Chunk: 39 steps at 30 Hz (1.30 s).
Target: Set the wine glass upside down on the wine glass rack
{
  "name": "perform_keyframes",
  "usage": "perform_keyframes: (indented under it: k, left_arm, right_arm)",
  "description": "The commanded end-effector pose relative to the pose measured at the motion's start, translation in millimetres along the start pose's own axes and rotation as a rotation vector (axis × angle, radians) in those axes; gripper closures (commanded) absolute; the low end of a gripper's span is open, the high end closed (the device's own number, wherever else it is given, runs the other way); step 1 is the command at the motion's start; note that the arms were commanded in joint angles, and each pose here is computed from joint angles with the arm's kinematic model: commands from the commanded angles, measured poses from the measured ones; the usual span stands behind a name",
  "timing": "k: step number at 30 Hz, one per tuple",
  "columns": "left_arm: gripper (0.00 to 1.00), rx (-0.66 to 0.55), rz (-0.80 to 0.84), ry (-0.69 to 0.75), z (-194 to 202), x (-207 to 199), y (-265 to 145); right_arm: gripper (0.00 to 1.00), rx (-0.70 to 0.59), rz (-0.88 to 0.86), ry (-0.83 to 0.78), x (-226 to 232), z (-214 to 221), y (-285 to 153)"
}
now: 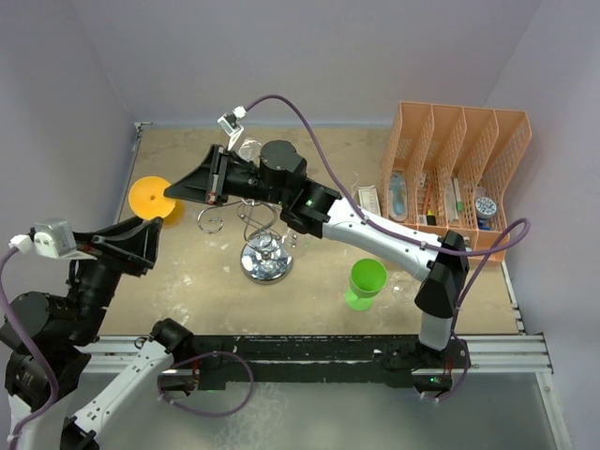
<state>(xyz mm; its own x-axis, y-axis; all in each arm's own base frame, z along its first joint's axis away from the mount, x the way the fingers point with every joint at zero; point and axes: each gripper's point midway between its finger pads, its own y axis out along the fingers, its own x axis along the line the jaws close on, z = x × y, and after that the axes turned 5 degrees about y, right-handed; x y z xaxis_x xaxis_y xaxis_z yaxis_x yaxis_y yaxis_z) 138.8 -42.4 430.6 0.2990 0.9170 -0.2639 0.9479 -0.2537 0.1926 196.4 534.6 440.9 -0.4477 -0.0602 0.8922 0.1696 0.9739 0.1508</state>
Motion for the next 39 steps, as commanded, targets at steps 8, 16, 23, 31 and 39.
perform_keyframes:
  k: [8,16,23,31,39]
  left_arm:
    - [0.54,-0.166,-0.320,-0.510,-33.1,35.1,13.6]
    - [0.55,-0.136,-0.264,-0.557,-30.3,19.0,30.1]
    - [0.72,-0.117,-0.265,-0.554,-20.3,17.5,37.3]
    - [1.00,-0.137,-0.289,-0.563,-20.3,23.1,35.8]
    - [1.00,-0.136,-0.312,-0.590,-19.6,24.8,39.2]
  right_arm:
    - [1.00,-0.015,-0.125,-0.039,41.2,-8.6,-8.3]
    - [1.00,-0.008,-0.136,-0.041,44.6,-9.7,-12.9]
    - [1.00,-0.001,-0.140,-0.043,44.6,-10.0,-15.9]
    - [0.94,-0.008,-0.130,-0.050,40.1,-9.5,-19.1]
    - [0.46,-0.111,-0.087,-0.123,40.5,-25.0,-35.2]
